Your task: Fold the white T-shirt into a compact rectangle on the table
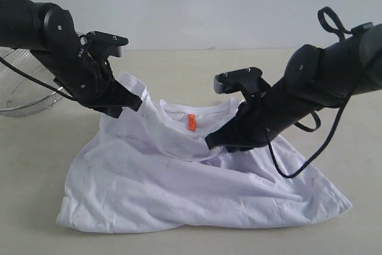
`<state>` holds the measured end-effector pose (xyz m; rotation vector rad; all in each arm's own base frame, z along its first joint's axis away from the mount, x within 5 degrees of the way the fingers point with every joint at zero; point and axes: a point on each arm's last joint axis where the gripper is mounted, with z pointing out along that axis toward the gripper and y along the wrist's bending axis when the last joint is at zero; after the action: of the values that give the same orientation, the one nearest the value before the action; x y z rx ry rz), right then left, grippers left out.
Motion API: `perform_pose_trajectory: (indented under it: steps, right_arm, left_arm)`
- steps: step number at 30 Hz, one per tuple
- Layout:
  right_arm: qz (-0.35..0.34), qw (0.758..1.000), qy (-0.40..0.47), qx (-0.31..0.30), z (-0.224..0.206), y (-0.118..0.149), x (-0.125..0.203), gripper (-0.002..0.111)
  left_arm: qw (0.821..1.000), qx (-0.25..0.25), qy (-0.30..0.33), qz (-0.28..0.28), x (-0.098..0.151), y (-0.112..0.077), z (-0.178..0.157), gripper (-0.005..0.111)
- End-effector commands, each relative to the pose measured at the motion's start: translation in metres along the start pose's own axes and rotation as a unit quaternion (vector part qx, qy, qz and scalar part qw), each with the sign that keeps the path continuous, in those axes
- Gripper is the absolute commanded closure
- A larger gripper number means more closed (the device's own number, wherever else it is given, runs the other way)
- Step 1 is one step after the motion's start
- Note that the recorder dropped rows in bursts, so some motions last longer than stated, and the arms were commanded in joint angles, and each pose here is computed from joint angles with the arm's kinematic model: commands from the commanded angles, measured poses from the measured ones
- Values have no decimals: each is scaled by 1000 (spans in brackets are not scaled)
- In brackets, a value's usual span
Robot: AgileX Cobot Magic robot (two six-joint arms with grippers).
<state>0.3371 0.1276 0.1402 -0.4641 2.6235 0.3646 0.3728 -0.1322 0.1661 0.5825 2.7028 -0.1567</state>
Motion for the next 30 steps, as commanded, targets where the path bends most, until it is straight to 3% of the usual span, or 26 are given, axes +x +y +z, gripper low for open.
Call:
perform_pose_trajectory:
  steps: [1,6,12,18,22,26,30]
  right_arm:
    - [-5,998,-54,20,5,-5,-27,109]
    - [-8,996,-85,27,22,-10,-55,109]
    - [-8,987,-154,49,11,-19,-87,109]
    - [37,986,-152,56,-7,-58,-95,109]
    - [-26,995,-85,38,-31,-68,-88,109]
    - [-30,999,-21,12,-52,-75,-75,107]
    - [-43,999,31,-11,-62,-80,-64,89]
  left_arm:
    - [1000,-1,-8,-8,-2,0,-1,102]
    - [1000,-8,-19,-10,-3,5,-2,102]
    - [999,-27,-36,-30,-4,26,-3,102]
    - [997,-38,-30,-57,0,49,-7,102]
    - [998,-24,-28,-44,0,44,-23,102]
    - [999,31,-6,-43,4,32,-34,102]
    - [994,96,8,-53,18,19,-24,102]
